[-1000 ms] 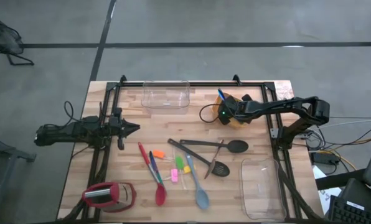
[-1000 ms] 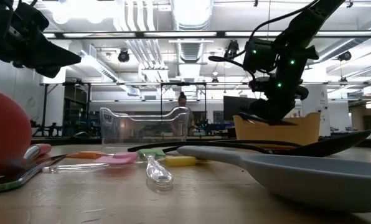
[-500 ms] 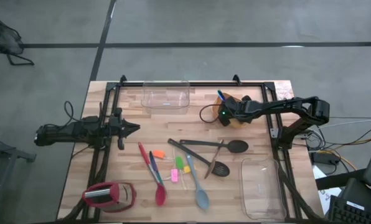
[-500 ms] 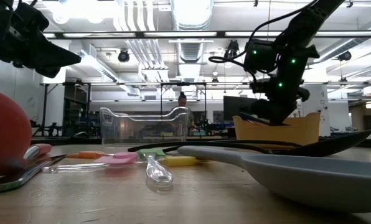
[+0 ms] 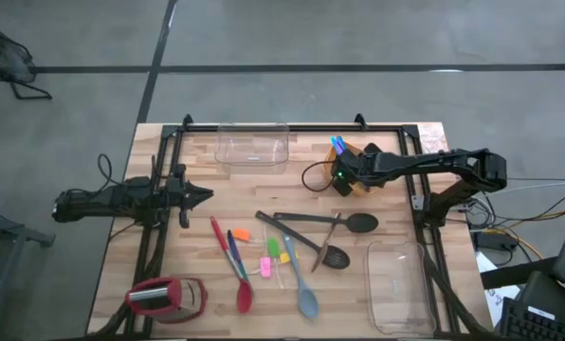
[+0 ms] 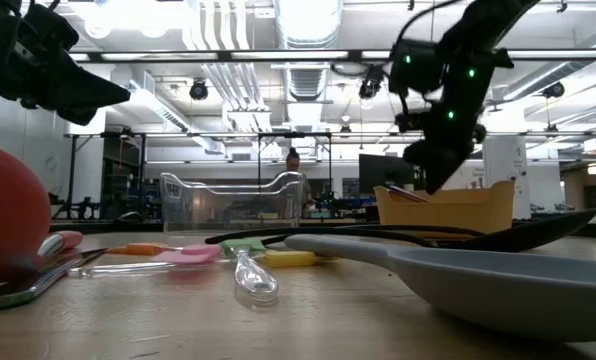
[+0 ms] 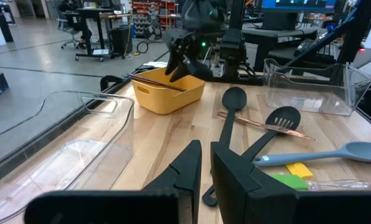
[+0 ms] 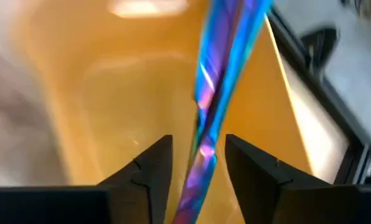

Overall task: Pick & Place Kitchen Items
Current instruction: Put the gold kitchen knife into the yellow bin

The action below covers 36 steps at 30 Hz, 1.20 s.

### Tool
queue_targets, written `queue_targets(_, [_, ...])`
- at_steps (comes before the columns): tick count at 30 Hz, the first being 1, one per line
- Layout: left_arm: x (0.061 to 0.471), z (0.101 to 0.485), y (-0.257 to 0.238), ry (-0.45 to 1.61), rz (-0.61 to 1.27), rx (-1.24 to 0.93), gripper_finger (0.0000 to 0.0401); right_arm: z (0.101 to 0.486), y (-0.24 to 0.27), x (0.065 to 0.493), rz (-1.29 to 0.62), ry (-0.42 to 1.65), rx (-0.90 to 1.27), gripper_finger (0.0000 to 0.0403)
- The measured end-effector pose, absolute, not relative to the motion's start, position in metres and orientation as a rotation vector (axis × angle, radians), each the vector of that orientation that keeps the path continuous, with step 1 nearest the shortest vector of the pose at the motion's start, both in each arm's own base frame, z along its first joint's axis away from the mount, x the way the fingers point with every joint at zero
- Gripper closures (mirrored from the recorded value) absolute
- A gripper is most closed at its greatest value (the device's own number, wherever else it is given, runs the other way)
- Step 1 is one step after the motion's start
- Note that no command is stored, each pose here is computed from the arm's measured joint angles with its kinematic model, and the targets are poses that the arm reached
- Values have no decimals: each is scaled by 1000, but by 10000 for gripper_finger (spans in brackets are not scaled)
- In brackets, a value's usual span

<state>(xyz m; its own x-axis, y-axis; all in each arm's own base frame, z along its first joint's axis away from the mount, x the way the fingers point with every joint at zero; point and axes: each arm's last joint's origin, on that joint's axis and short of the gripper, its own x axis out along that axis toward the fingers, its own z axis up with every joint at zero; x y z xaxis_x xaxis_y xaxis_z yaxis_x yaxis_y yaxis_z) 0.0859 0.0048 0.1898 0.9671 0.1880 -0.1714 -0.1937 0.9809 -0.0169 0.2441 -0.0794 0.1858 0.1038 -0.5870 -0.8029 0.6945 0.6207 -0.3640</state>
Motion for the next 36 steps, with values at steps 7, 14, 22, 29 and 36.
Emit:
queue_targets(7, [86, 190, 5, 170, 193, -34, 357, 207, -46, 263, -598, 1132, -85, 234])
queue_targets(14, [86, 190, 5, 170, 193, -34, 357, 208, 5, 274, -19, 1144, -240, 236])
queue_targets(22, [86, 190, 5, 170, 193, -34, 357, 193, 43, 279, 181, 1157, -378, 262])
queue_targets(29, [86, 189, 5, 174, 193, -33, 357, 172, 60, 283, 241, 1220, -428, 280])
queue_targets(36, [86, 189, 5, 177, 193, -33, 357, 150, 72, 295, 305, 1294, -500, 275])
